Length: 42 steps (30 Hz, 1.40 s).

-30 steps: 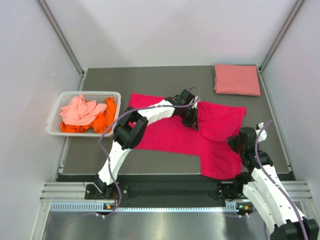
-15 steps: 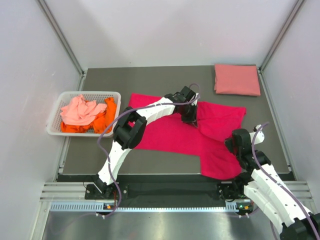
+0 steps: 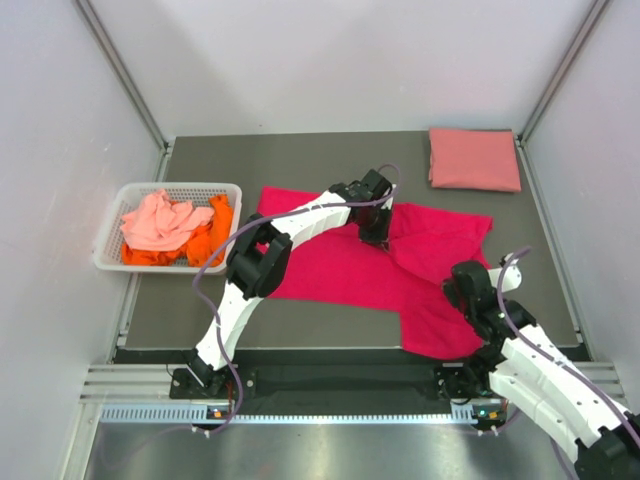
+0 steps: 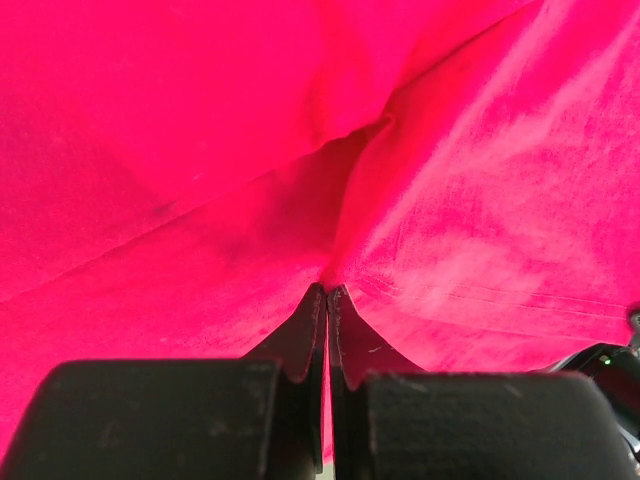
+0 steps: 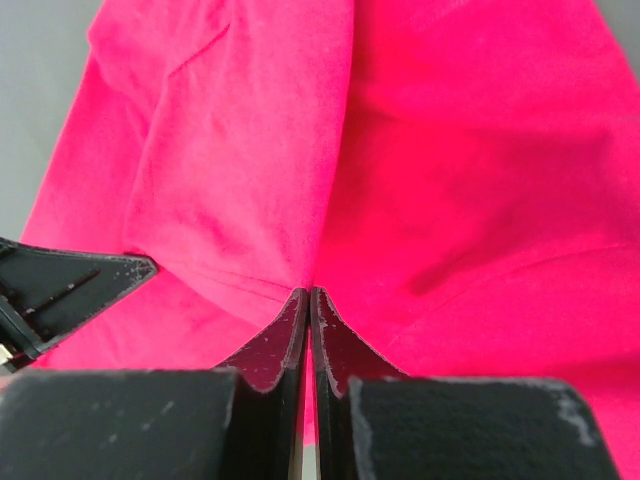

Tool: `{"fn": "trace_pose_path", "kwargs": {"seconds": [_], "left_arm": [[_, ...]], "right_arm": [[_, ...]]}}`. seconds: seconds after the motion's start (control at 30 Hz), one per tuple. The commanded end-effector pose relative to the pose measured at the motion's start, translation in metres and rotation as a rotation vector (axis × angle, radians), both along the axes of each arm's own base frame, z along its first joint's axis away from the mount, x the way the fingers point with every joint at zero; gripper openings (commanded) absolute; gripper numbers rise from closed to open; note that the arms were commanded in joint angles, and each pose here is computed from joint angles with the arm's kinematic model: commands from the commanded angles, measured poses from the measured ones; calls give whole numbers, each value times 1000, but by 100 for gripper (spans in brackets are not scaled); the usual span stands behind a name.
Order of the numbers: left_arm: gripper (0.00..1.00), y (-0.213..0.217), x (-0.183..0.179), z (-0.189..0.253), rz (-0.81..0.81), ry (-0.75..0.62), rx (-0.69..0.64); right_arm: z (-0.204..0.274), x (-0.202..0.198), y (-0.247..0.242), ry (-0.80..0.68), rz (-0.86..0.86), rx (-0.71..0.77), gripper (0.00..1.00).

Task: Fold and stack the t-shirts
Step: Fold the tshirt

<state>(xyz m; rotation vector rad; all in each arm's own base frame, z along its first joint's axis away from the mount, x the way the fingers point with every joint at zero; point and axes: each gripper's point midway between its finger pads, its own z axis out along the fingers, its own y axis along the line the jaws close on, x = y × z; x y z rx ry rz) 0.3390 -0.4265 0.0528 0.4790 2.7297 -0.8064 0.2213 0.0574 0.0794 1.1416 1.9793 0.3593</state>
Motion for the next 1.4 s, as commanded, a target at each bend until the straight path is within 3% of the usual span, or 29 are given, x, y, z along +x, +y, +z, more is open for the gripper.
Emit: {"fn": "trace_pose_path", "kwargs": {"seconds": [0.0, 0.6, 0.67, 0.7, 0.73, 0.8, 0.83, 0.87, 1.07, 1.37], "left_arm": [[0, 1, 4, 14, -11, -23, -3], [0, 15, -12, -15, -15, 34, 47], [9, 14, -15, -14, -32, 42, 37], [19, 14, -16, -10, -37, 36, 30], [23, 11, -16, -4, -47, 34, 11], [30, 10, -15, 9, -61, 13, -9], [33, 10, -13, 15, -62, -2, -14], [34, 9, -9, 26, -63, -31, -22], [35, 33, 39, 55, 38, -134, 1], [34, 120, 115, 33, 290, -137, 70]], "right_arm": [[11, 5, 3, -31, -34, 0, 0], [-29, -9, -1, 69, -66, -73, 2], [-18, -3, 3, 59, -38, -90, 14], [-12, -1, 4, 58, 1, -125, 20], [4, 6, 8, 27, 22, -129, 31], [20, 12, 9, 15, 87, -198, 43], [38, 21, 11, -15, 101, -204, 55], [45, 25, 10, -16, 115, -223, 57], [63, 78, -24, -14, 248, -265, 54], [72, 132, -103, 22, 152, -314, 47]]}}
